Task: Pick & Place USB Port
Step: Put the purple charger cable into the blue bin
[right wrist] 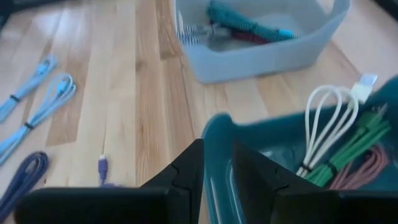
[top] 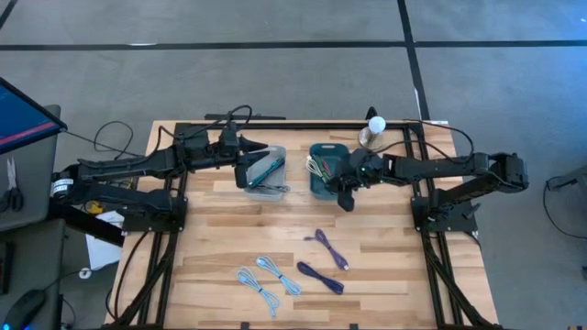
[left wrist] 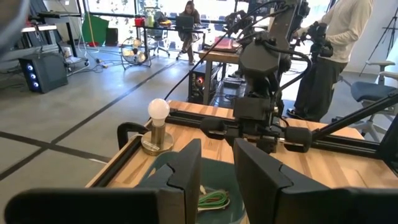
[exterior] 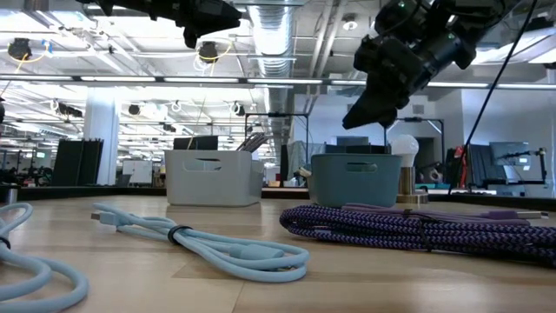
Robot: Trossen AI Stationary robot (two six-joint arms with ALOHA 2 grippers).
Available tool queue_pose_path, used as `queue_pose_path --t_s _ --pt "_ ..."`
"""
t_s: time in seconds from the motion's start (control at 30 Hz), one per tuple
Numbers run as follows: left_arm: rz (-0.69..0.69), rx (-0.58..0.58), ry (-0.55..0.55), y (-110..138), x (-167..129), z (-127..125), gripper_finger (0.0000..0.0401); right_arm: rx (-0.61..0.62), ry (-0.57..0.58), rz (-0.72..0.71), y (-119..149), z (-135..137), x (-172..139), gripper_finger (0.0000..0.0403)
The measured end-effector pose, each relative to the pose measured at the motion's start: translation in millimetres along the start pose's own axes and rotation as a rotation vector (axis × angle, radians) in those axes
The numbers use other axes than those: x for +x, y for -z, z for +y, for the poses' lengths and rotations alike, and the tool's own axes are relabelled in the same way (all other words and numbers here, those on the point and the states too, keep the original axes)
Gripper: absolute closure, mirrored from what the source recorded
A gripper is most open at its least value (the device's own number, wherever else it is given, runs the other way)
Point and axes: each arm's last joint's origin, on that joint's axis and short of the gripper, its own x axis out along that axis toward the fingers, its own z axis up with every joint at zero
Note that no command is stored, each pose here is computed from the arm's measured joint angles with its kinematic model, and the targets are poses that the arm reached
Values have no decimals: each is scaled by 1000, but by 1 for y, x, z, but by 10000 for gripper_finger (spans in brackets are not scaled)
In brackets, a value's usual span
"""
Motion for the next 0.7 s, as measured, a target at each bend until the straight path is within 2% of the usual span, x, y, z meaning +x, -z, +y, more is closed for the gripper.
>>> queue_pose_path --t_s 0.3,0.37,0.47,0.6,0.7 --pt "1 3 0 0 0 0 306 -28 -21 -211 -20 2 -2 327" --pt "35 38 1 3 -1 0 307 -31 -23 -235 -23 3 -3 327" --pt "110 92 2 8 -8 0 307 -21 -22 -215 -21 2 -3 327" --pt "224 88 8 14 -25 -1 307 -14 -17 -152 -16 4 -15 327" --pt "261 87 10 14 -37 -1 307 -9 -15 -95 -11 7 -29 327"
